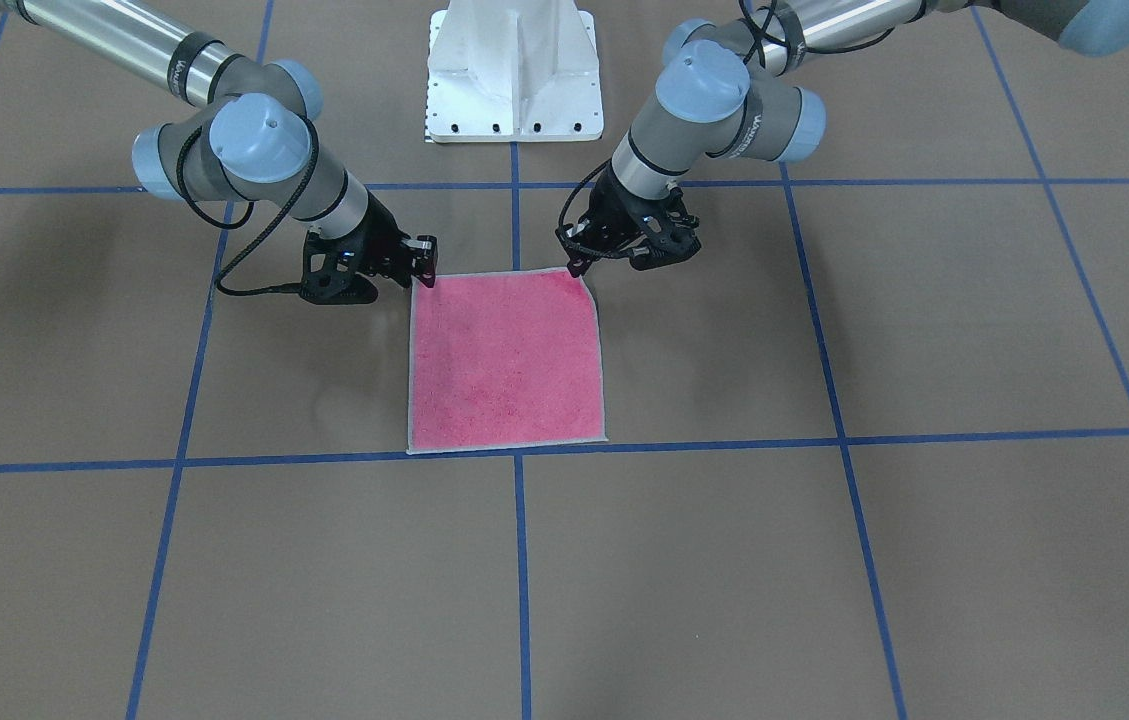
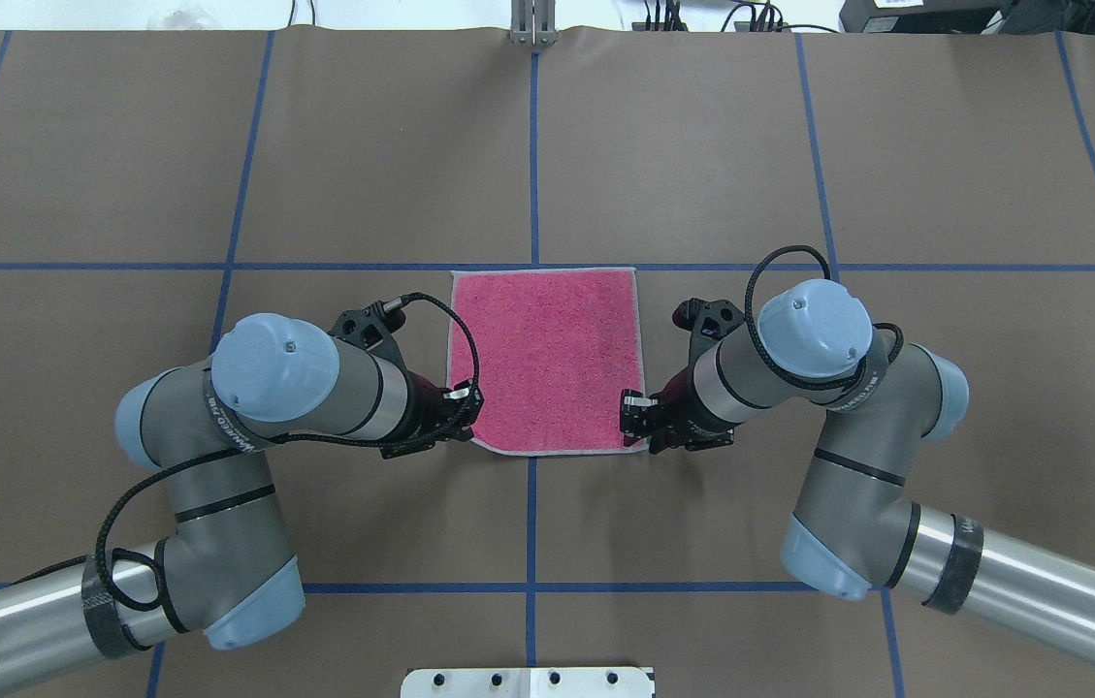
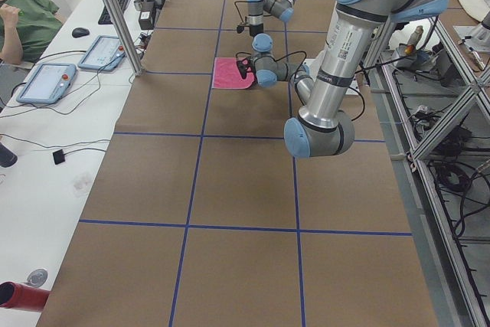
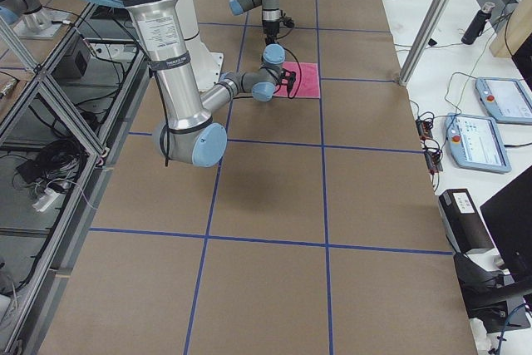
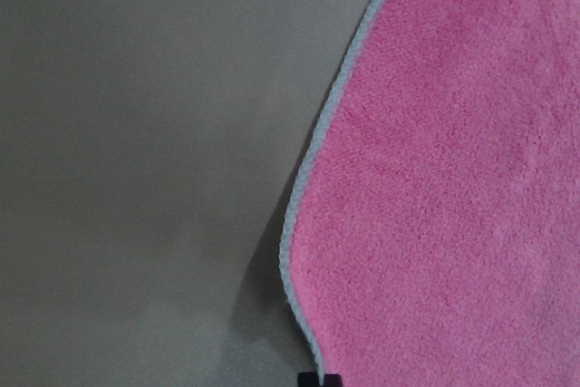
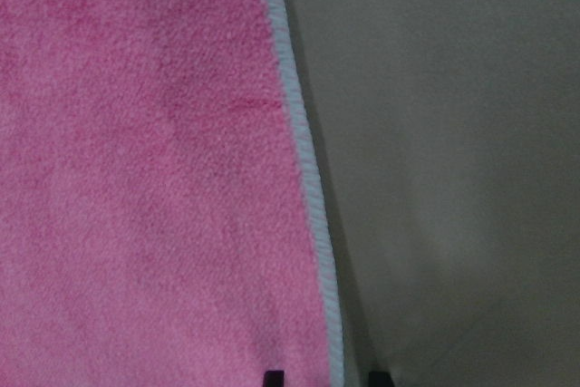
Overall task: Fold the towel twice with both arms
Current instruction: 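Close both grippers on the near corners of the pink towel, then lift both near corners and carry them toward the far edge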
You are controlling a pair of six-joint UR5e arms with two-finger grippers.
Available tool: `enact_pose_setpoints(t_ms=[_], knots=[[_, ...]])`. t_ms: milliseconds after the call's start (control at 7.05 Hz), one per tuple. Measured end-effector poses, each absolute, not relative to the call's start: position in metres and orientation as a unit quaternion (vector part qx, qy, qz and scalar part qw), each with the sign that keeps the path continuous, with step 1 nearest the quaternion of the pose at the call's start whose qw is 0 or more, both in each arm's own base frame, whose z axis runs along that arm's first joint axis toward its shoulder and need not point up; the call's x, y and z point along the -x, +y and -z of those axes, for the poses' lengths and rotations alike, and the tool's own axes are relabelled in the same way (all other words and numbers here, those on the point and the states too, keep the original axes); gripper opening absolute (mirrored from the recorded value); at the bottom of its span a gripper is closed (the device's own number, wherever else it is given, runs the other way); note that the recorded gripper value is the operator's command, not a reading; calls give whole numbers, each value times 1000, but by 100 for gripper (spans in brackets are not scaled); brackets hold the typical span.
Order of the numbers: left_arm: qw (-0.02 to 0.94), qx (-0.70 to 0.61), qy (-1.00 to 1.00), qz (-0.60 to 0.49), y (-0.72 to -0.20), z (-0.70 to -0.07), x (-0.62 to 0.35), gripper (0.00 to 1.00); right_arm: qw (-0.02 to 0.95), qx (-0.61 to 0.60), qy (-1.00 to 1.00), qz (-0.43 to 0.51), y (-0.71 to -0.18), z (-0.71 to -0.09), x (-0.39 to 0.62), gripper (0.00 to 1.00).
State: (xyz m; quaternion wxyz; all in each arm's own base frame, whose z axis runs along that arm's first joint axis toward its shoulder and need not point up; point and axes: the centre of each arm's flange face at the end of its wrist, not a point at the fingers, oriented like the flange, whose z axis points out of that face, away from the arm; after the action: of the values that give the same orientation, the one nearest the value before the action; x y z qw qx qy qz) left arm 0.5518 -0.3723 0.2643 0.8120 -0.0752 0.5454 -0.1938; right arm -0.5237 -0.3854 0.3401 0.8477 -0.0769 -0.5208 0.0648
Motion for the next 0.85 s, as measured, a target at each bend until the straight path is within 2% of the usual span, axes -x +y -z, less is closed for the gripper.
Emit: enact_pose_setpoints(t_ms=[851], knots=[[802,63,558,205,-395,-244,-540,0,837,68,-539,-73,-402,-323,500,0]])
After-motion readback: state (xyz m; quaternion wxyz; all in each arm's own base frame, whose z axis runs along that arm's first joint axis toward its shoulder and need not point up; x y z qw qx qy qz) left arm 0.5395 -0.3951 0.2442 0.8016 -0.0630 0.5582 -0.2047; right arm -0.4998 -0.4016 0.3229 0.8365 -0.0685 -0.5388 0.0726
